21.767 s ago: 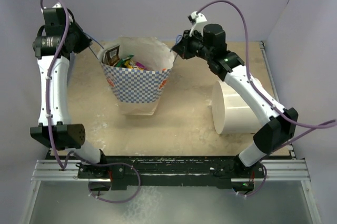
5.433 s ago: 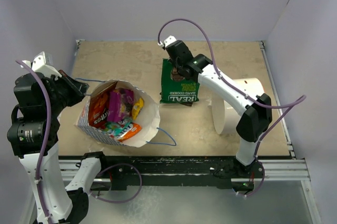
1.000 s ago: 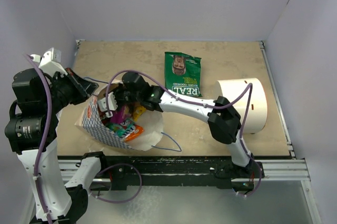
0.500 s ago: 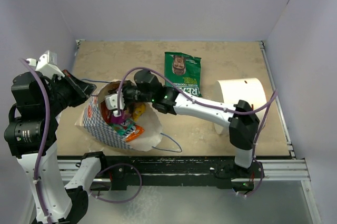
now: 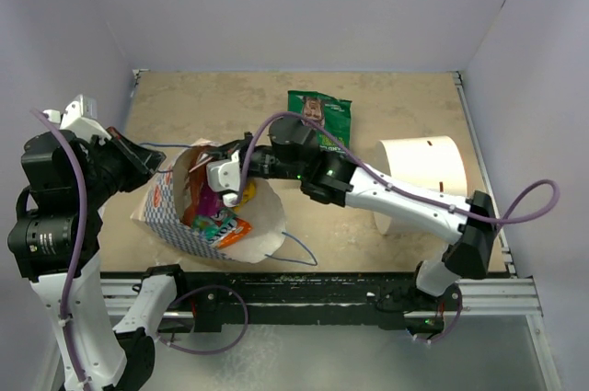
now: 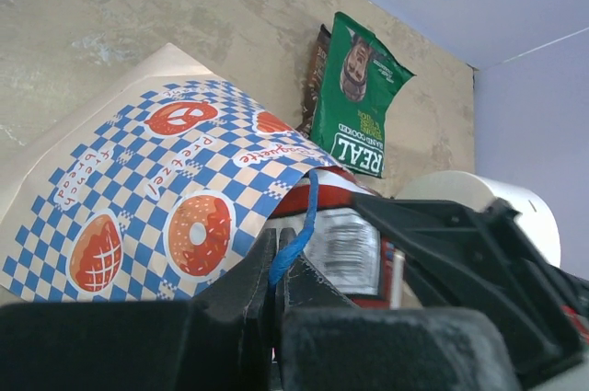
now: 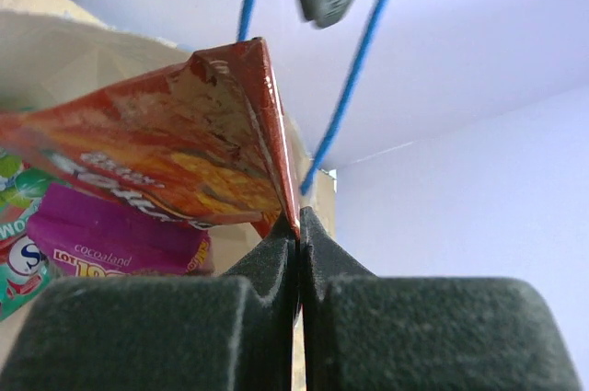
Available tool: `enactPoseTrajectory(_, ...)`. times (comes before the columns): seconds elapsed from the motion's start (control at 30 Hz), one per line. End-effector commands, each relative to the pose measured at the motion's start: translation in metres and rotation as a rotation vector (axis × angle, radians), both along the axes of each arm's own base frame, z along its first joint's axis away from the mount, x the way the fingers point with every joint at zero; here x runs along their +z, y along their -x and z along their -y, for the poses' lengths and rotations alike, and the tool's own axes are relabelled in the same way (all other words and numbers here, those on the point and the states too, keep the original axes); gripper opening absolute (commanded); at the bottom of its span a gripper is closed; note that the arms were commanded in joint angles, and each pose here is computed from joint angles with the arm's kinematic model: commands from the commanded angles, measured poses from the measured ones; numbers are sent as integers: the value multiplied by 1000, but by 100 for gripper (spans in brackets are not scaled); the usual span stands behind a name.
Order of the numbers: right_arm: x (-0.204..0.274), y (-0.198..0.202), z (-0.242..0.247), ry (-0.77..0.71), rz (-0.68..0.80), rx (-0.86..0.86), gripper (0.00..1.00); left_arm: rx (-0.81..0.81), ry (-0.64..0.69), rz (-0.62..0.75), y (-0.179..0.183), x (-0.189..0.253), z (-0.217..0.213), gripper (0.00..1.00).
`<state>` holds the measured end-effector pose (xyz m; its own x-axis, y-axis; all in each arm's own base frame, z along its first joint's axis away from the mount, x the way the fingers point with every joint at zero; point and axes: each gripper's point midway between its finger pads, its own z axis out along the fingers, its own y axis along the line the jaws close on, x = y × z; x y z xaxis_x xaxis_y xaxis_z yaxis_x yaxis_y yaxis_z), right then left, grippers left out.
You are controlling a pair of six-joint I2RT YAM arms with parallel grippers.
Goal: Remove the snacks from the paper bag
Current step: Take out the snack from the paper bag, then place the snack at the center of the board.
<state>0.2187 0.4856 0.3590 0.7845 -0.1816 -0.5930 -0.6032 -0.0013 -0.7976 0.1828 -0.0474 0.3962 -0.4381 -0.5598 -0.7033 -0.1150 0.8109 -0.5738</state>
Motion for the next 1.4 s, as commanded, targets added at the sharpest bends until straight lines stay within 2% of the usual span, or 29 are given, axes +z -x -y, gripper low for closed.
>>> enactPoseTrajectory(0.0, 65, 14, 33, -121, 20, -29, 0, 32, 0, 32, -3, 4, -4, 0)
enactPoseTrajectory(0.37, 142, 50, 106, -295, -32, -45, 0, 15, -6, 29, -7, -1, -3, 0)
enactPoseTrajectory(0.6, 150, 35, 156, -341, -52, -243, 0, -1, -13, 36, -6, -1, -2, 0)
enactPoseTrajectory(0.87, 128, -15, 194, -348, -86, -612, 0, -17, -35, 45, -4, 2, -1, 0)
enactPoseTrajectory(1.0, 100, -42, 204, -281, -75, -794, 0, -23, -39, 46, -3, 4, -1, 0)
enactPoseTrajectory(1.37, 19, -108, 227, -136, -148, -1059, 0, -35, -50, 45, -2, 5, 0, 0)
